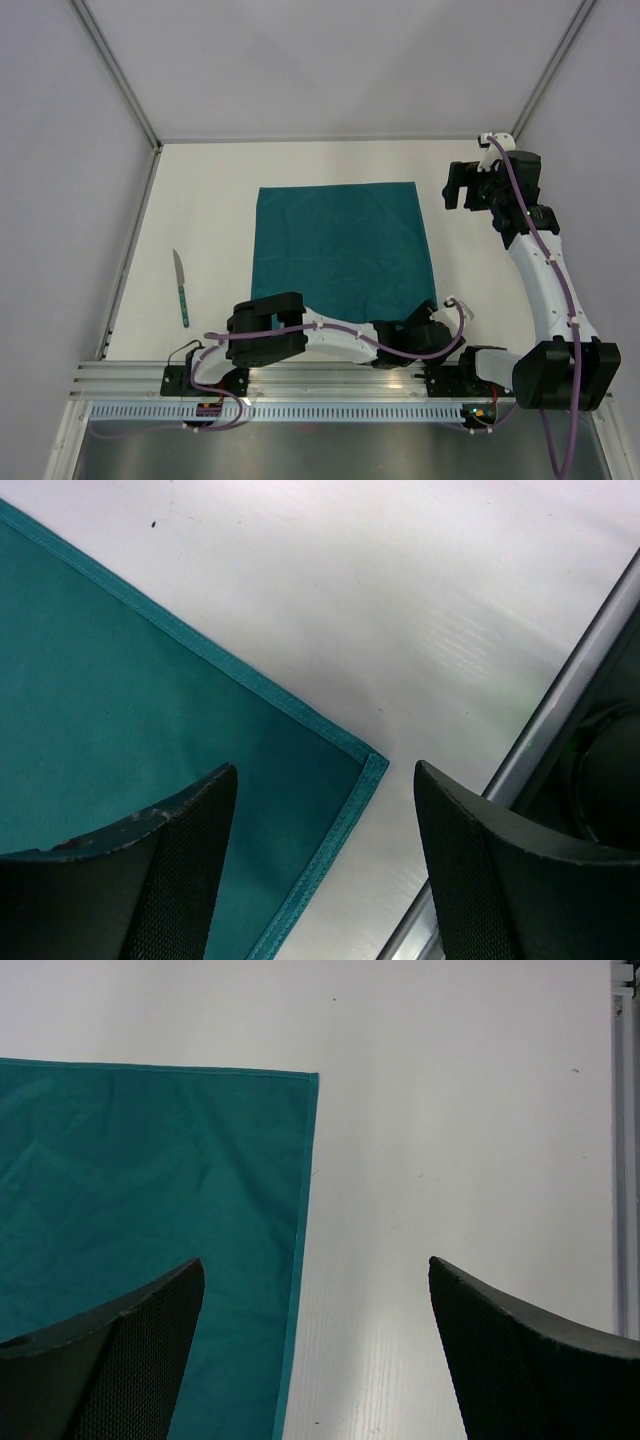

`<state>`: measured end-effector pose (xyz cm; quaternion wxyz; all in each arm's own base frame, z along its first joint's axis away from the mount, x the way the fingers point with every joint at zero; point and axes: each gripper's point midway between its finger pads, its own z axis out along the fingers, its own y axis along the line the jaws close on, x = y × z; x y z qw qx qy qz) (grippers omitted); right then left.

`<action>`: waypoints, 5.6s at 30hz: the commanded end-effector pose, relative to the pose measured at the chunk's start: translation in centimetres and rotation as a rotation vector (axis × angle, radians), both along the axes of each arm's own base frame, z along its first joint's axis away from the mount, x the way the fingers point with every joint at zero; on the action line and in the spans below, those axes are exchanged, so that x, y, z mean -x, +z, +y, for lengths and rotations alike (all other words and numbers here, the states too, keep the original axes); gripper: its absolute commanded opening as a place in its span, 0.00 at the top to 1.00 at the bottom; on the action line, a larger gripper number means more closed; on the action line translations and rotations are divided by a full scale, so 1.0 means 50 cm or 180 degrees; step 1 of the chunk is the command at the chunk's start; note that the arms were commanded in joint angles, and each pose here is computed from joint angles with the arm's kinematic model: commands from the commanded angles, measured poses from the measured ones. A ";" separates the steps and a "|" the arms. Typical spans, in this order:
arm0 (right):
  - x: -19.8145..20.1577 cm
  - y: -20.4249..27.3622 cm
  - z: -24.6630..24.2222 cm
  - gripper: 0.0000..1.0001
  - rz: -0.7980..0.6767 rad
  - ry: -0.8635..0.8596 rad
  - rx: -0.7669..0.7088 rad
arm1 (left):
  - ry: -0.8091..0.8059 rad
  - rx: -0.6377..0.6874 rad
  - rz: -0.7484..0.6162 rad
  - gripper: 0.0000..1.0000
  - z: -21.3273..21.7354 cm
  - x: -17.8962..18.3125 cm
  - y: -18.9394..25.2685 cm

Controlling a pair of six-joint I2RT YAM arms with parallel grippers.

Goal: Fold the napkin, place the utensils inside, and roll it up
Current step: Fold the napkin

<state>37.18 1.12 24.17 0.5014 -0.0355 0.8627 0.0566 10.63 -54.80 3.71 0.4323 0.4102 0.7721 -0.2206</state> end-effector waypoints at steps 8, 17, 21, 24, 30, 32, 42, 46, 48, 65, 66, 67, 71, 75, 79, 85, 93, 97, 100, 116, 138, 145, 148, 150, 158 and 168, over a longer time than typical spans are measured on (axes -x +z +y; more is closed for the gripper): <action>0.008 0.008 -0.014 0.02 -0.0047 -0.0138 0.0022 | 0.0098 0.0027 -0.0028 0.28 -0.011 0.001 -0.009; 0.010 0.004 -0.014 0.02 -0.0039 -0.0129 0.0027 | 0.0113 -0.0096 -0.0125 0.38 -0.002 -0.008 -0.035; 0.011 0.004 -0.013 0.02 -0.0043 -0.0124 0.0028 | 0.0130 -0.0141 -0.0147 0.48 0.003 -0.011 -0.046; 0.011 0.002 -0.013 0.02 -0.0030 -0.0122 0.0029 | 0.0137 -0.0169 -0.0168 0.63 0.007 -0.013 -0.050; 0.012 0.000 -0.012 0.02 -0.0024 -0.0115 0.0022 | 0.0100 -0.0044 -0.0180 0.79 0.005 -0.011 -0.008; 0.012 0.000 -0.013 0.02 -0.0025 -0.0118 0.0026 | 0.0041 0.0071 -0.0164 0.85 -0.002 -0.006 0.024; 0.014 -0.001 -0.014 0.02 -0.0026 -0.0115 0.0041 | -0.0064 0.0545 0.0187 0.98 -0.002 -0.022 0.124; 0.014 -0.002 -0.013 0.02 -0.0021 -0.0117 0.0037 | 0.0101 0.0689 0.0392 0.98 0.033 -0.077 0.144; 0.014 -0.001 -0.013 0.02 -0.0027 -0.0106 0.0047 | 0.0216 0.0751 0.0521 0.98 0.066 -0.124 0.150; 0.016 -0.038 0.020 0.02 0.0179 0.0177 -0.0087 | 0.1540 0.1060 0.1327 0.98 0.414 -0.486 0.133; 0.017 -0.039 0.025 0.02 0.0187 0.0214 -0.0111 | 0.1586 0.1060 0.1349 0.98 0.426 -0.496 0.131; 0.017 -0.040 0.027 0.02 0.0186 0.0229 -0.0115 | 0.1598 0.1075 0.1362 0.98 0.433 -0.507 0.135; 0.018 -0.043 0.033 0.02 0.0202 0.0284 -0.0139 | 0.1814 0.1094 0.1390 0.98 0.494 -0.557 0.131; 0.020 -0.044 0.037 0.02 0.0209 0.0318 -0.0147 | 0.1920 0.1131 0.1402 0.98 0.530 -0.599 0.137; 0.020 -0.047 0.038 0.02 0.0221 0.0331 -0.0146 | 0.1995 0.1150 0.1426 0.98 0.560 -0.631 0.140; 0.021 -0.048 0.042 0.02 0.0225 0.0361 -0.0162 | 0.2142 0.1132 0.1485 0.98 0.604 -0.671 0.130; 0.021 -0.053 0.043 0.02 0.0246 0.0381 -0.0170 | 0.2329 0.1168 0.1511 0.98 0.661 -0.708 0.121; 0.022 -0.055 0.045 0.02 0.0257 0.0387 -0.0177 | 0.2395 0.1164 0.1499 0.98 0.681 -0.716 0.119; 0.021 -0.056 0.044 0.02 0.0260 0.0388 -0.0167 | 0.2440 0.1162 0.1493 0.98 0.699 -0.727 0.120; 0.022 -0.059 0.043 0.02 0.0270 0.0380 -0.0163 | 0.2534 0.1141 0.1494 0.98 0.738 -0.776 0.124; 0.019 -0.071 0.039 0.02 0.0312 0.0357 -0.0127 | 0.2607 0.1187 0.1524 0.98 0.776 -0.809 0.114; 0.018 -0.071 0.037 0.02 0.0312 0.0348 -0.0125 | 0.2607 0.1198 0.1548 0.98 0.783 -0.817 0.109; 0.019 -0.072 0.037 0.02 0.0316 0.0347 -0.0118 | 0.2612 0.1208 0.1546 0.98 0.786 -0.821 0.109; 0.018 -0.077 0.038 0.02 0.0336 0.0351 -0.0120 | 0.2615 0.1204 0.1547 0.98 0.787 -0.822 0.107; 0.018 -0.076 0.037 0.02 0.0332 0.0340 -0.0118 | 0.2638 0.1201 0.1561 0.98 0.796 -0.825 0.102; 0.018 -0.079 0.037 0.02 0.0346 0.0347 -0.0118 | 0.2664 0.1214 0.1566 0.98 0.807 -0.831 0.098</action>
